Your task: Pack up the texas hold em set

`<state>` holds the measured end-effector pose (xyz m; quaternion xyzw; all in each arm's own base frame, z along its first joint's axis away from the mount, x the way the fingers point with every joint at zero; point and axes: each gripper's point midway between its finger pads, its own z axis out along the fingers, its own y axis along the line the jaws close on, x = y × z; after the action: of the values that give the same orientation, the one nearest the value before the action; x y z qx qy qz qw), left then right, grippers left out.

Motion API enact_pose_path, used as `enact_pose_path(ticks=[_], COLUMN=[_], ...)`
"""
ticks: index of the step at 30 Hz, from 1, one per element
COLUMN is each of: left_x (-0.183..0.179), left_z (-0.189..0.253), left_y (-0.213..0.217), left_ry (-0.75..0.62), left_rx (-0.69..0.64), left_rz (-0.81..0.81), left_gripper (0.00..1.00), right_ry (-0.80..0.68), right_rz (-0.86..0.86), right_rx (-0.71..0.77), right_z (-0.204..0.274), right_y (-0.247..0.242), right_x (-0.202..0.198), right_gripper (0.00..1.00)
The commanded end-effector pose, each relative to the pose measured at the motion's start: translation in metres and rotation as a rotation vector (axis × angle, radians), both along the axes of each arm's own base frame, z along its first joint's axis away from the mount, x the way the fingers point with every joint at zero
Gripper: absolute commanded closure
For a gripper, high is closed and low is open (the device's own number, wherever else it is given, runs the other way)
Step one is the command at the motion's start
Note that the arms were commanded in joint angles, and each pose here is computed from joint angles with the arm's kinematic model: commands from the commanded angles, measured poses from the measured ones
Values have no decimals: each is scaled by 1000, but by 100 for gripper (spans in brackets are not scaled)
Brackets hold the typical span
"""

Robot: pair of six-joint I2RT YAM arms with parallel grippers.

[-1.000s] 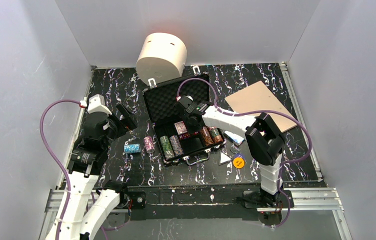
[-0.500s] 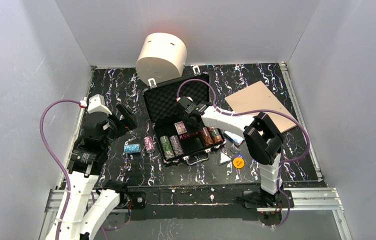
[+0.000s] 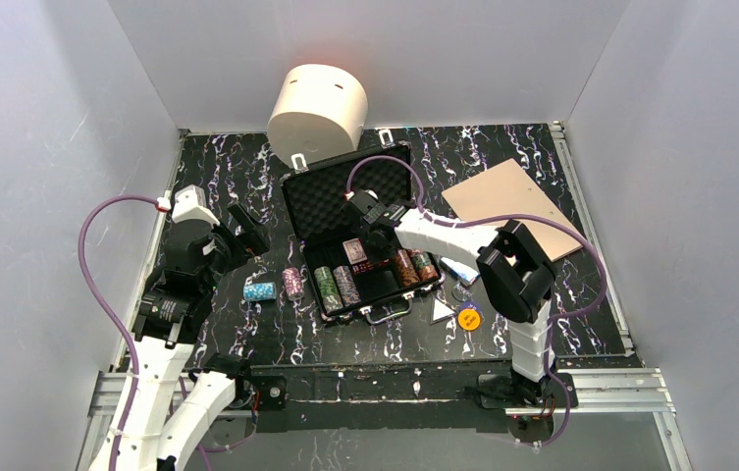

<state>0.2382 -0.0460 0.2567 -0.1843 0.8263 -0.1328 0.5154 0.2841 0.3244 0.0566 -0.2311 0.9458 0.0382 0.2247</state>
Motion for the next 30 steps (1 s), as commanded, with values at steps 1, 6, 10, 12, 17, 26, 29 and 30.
enact_pose_path(ticks=[1,6,10,12,17,26,29,30], left_x=[-2,-2,-2,-3,-3,-4,-4,-3], left_z=[5,4,3,3,3,4,4,4], left_y=[3,3,3,3,3,4,3,0], left_ry=[-12,-10,-8,-8,-9,-16,-14,-14], left_rx=[16,17,17,17,19,18,17,14], left_rz=[6,4,2,3,4,9,0,-18], left_gripper=[2,2,2,2,2,2,2,2], right_ry=[-3,3,-4,-12,-24,-51,-54,-56], right_rz=[5,8,4,0,-9,-34,-50,-57], right_rx=[-5,1,5,9,26,105,107,107], right_z=[-4,-7,-5,-2,11,30,30,29], right_y=[-1,1,2,2,2,6,5,5], right_x=[4,3,6,7,7,8,8,8], right_gripper=[69,65,62,60,58,71,72,71])
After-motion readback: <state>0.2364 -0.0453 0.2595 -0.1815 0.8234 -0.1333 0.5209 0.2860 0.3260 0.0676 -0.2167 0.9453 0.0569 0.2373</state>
